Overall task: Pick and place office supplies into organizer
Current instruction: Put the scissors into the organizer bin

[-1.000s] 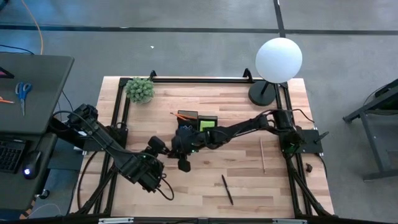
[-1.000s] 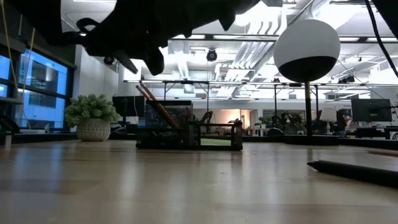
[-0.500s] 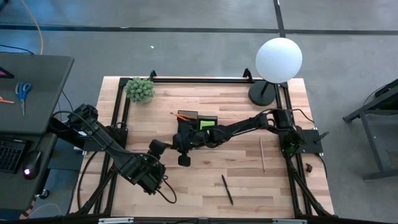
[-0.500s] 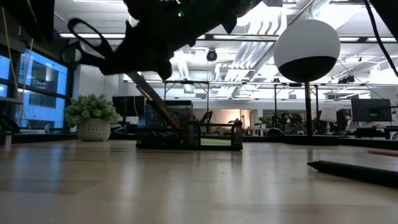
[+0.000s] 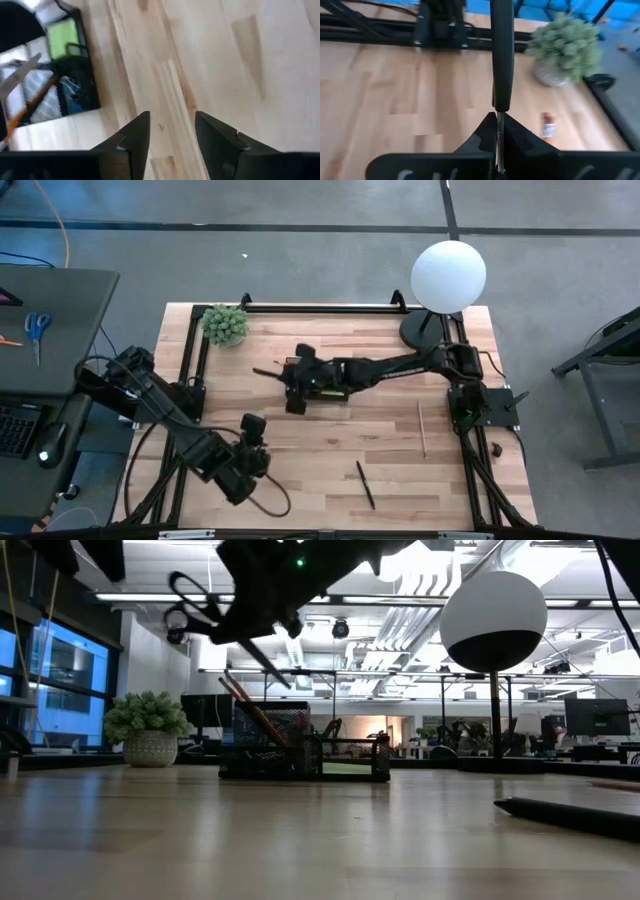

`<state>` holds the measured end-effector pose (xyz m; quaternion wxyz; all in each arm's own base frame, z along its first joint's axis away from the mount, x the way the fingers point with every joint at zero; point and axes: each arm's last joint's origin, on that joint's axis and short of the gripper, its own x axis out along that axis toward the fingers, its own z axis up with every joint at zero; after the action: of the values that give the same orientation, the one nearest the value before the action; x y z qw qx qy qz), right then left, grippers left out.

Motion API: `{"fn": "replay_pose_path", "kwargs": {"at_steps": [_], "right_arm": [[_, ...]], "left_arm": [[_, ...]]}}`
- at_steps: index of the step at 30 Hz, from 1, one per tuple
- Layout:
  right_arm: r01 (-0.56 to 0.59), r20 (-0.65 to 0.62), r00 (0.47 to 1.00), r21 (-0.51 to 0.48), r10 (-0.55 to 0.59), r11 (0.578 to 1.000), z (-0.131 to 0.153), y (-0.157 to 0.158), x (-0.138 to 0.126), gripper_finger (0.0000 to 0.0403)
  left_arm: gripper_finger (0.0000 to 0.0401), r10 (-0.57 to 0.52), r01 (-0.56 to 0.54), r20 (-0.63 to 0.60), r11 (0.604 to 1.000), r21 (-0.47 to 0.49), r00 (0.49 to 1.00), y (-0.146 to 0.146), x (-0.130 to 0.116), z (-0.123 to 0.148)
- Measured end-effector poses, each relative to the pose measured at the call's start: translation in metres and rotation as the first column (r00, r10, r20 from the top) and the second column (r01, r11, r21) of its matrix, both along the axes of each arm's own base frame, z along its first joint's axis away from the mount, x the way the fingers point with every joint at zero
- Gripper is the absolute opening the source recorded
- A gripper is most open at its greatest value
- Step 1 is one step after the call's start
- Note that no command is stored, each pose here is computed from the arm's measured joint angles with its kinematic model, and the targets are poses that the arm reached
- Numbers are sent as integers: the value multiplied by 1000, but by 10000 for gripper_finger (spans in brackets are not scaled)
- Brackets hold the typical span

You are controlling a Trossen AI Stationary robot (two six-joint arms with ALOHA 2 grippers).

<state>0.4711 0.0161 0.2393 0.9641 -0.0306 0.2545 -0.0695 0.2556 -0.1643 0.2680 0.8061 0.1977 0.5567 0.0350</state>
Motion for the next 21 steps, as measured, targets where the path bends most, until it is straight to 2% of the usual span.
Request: {"fn": "replay_pose_path", "kwargs": {"at_steps": [5, 9, 13, 17, 21], "right_arm": [[41, 10, 999, -97, -41, 994, 12, -25, -4, 0], [43, 43, 998, -96, -39, 994, 14, -52, -3, 0], [54, 130, 991, -82, -43, 995, 5, -77, -6, 0], [62, 230, 972, -93, -39, 994, -1, -95, -10, 0], [111, 253, 963, -56, -94, 992, -20, -112, -18, 0]], "left_arm": [[107, -26, 26, 107, 1000, 1, 994, -7, -15, 8], [70, -32, 54, 216, 994, -93, 976, -1, -29, -1], [33, -24, 96, 344, 976, -194, 939, 13, -46, -18], [5, -22, 174, 499, 950, -259, 867, 27, -64, -31], [7, -15, 260, 672, 928, -266, 741, 40, -78, -39]]}}
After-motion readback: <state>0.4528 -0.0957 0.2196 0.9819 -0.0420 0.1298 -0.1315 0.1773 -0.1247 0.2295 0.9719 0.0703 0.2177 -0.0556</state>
